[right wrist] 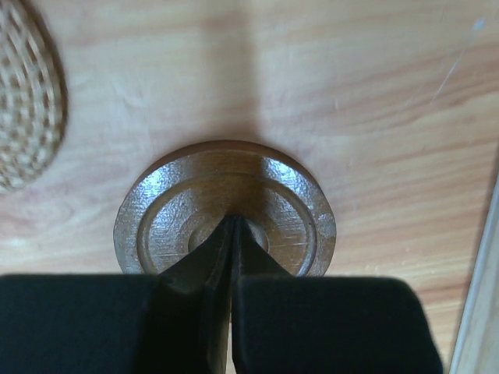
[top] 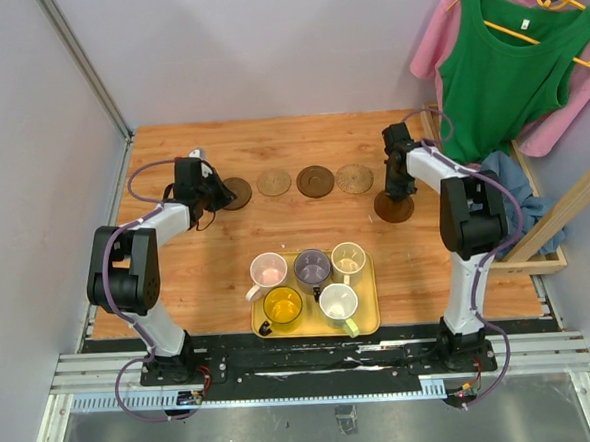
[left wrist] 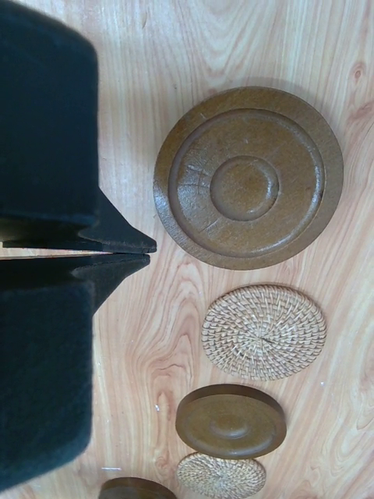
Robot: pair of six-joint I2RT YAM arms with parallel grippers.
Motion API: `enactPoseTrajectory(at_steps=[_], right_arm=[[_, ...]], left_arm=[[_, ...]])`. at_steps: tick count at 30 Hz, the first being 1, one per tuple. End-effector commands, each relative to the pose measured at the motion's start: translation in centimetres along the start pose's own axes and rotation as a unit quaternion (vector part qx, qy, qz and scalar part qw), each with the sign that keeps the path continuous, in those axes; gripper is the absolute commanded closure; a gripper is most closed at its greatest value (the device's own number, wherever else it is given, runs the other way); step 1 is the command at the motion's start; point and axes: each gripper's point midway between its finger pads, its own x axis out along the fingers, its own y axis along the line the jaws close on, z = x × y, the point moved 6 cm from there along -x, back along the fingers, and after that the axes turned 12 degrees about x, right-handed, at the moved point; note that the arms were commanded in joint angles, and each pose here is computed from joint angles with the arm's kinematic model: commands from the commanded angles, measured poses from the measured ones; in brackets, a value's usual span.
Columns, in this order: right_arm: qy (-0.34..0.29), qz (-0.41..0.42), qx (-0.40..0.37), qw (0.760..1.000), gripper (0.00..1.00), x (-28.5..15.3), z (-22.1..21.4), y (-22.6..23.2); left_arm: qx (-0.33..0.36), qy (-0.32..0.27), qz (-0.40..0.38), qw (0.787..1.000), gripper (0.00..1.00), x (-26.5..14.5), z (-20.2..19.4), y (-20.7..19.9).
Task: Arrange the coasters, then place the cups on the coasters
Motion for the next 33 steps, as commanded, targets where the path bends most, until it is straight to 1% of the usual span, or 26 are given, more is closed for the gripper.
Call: enactPoseTrajectory(at_steps=[1, 6, 8, 18, 25, 29, 33], right_arm=[[0.008, -0.044, 0.012, 0.999, 0.99, 1.8, 2.0, -0.7], [0.005, -0.038, 0.012, 0.999, 0.99, 3.6, 4.3, 0.2], [-0.005, -0.034, 0.012, 0.999, 0.99, 3.9, 5.6, 0.7], [-0.028, -0.047, 0.016, 0.998, 0.99, 5.5, 8.3, 0.4], [-0.036, -0.050, 0.009, 0.998, 0.99, 6.1, 9.2, 0.2], [-0.028, -0.024, 0.005, 0.999, 0.99, 6.4, 9.2, 0.9], [-0.014, 0.005, 0.000, 1.000, 0.99, 6.7, 8.1, 1.7]], left_arm=[[0.011, -0.010, 0.009, 1.000, 0.99, 0.1, 0.6, 0.4], [0.019, -0.007, 0.030, 0.999, 0.99, 0.5, 0.8, 0.9], [0.021, -0.006, 0.035, 0.999, 0.99, 0.9, 0.9, 1.1], [0.018, 0.007, 0.038, 0.999, 0.99, 2.8, 0.8, 1.5], [0.021, 0.013, 0.048, 0.999, 0.99, 4.0, 0.9, 1.9], [0.022, 0.012, 0.049, 0.999, 0.99, 4.6, 1.0, 2.0], [0.022, 0.012, 0.046, 0.999, 0.99, 5.4, 1.3, 2.1]])
